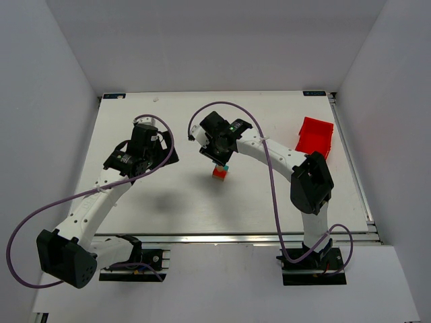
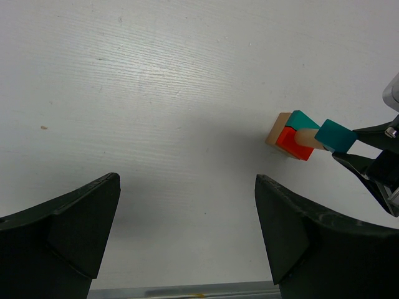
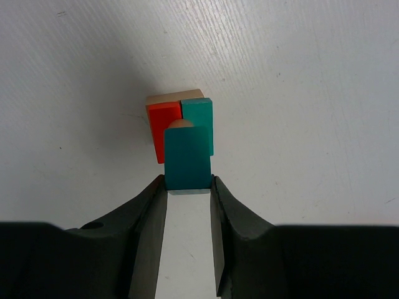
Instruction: Build the wood block tower
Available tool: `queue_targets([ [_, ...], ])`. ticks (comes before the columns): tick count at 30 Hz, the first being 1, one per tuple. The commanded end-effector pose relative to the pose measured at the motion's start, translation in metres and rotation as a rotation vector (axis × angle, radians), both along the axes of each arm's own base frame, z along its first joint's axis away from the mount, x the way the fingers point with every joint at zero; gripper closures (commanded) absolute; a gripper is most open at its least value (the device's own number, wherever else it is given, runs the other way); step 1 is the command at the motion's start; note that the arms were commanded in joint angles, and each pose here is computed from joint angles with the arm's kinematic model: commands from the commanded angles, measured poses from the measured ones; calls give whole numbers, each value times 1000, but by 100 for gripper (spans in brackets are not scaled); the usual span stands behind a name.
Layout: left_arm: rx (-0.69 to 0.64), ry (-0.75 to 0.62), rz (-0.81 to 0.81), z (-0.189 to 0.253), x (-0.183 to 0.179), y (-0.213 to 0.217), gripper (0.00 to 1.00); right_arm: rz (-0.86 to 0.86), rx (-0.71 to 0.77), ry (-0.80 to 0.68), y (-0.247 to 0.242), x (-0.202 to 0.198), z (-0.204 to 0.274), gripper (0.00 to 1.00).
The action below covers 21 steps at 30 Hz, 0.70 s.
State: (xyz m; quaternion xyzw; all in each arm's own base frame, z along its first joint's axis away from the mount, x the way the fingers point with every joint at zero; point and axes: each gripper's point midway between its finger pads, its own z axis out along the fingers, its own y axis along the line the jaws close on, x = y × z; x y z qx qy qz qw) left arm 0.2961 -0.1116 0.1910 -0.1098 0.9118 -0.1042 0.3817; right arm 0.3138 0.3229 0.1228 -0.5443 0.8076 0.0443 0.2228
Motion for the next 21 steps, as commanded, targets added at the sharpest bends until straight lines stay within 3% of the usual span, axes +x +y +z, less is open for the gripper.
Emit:
queue_targets([
  [1, -21, -39, 2, 10, 1, 0, 2, 15, -8, -3, 3, 0, -1, 74],
  [21, -21, -38, 2, 9, 1, 0, 2, 26, -21, 6, 1, -2, -7, 70],
])
